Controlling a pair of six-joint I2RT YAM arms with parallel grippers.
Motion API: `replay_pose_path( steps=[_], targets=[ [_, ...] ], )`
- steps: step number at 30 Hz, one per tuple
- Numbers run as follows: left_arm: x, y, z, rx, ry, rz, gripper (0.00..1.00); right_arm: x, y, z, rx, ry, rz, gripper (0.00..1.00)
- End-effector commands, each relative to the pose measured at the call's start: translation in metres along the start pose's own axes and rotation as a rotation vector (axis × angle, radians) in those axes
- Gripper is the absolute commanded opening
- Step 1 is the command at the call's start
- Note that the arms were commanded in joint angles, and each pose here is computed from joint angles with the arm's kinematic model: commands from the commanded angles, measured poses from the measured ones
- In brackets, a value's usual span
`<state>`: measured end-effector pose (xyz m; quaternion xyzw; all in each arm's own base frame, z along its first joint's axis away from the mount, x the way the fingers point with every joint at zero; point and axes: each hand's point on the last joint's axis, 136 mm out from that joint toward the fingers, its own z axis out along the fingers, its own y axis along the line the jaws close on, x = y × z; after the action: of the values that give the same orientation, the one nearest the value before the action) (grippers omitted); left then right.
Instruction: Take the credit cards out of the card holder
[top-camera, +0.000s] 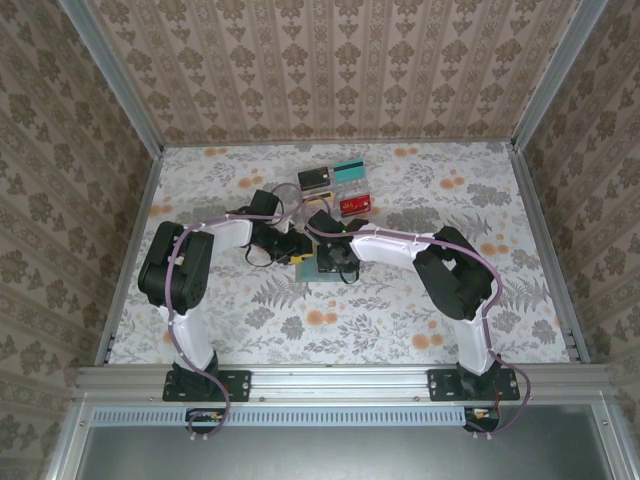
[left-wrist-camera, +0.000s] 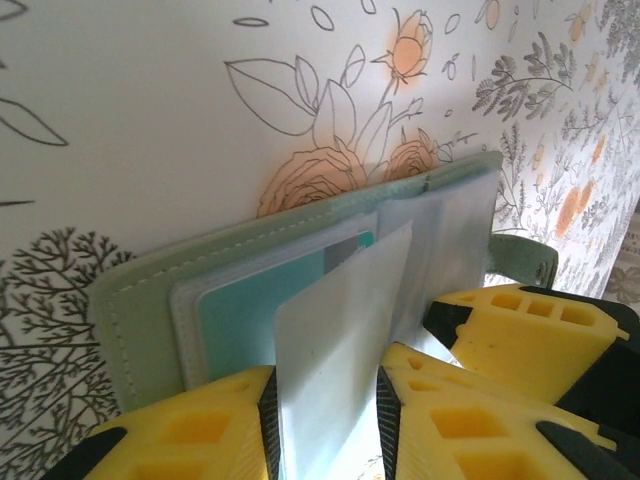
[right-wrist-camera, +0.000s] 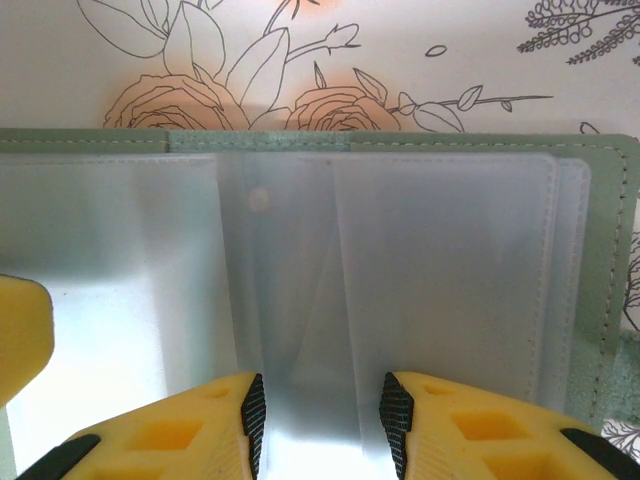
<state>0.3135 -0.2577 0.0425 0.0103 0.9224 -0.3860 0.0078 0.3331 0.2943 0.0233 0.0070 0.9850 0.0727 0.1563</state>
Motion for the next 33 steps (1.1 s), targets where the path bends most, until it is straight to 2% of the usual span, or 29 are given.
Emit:
replay_pose_path(
  steps=[1,3,8,14,18,21,24,28,33],
  targets=[
    [-0.003,-0.015,0.0,0.055,0.008,0.054,0.32,0.019,-0.024,0.013,0.058,0.07,0.015,0.42],
    [-0.001,-0.02,0.001,0.078,0.016,0.06,0.32,0.013,-0.021,0.004,0.037,0.046,0.013,0.42],
    [-0.002,-0.032,0.0,0.098,0.003,0.074,0.32,-0.014,-0.012,-0.03,-0.087,-0.149,0.034,0.46],
    [-0.005,-0.045,-0.002,0.117,-0.021,0.089,0.33,-0.02,-0.023,-0.067,-0.148,-0.291,0.057,0.5],
    [0.007,-0.074,0.007,0.163,0.016,0.142,0.36,-0.02,-0.038,-0.084,-0.15,-0.365,0.101,0.51],
    [0.012,-0.091,0.012,0.186,0.027,0.172,0.4,-0.021,-0.054,-0.095,-0.119,-0.419,0.14,0.52],
    [0.014,-0.103,0.018,0.196,0.037,0.187,0.5,-0.022,-0.066,-0.105,-0.094,-0.467,0.17,0.52],
    [0.01,-0.102,0.028,0.193,0.034,0.167,0.59,-0.023,-0.071,-0.113,-0.102,-0.503,0.181,0.52],
    [0.004,-0.097,0.025,0.169,0.016,0.162,0.64,-0.022,-0.067,-0.113,-0.119,-0.497,0.165,0.52]
  ],
)
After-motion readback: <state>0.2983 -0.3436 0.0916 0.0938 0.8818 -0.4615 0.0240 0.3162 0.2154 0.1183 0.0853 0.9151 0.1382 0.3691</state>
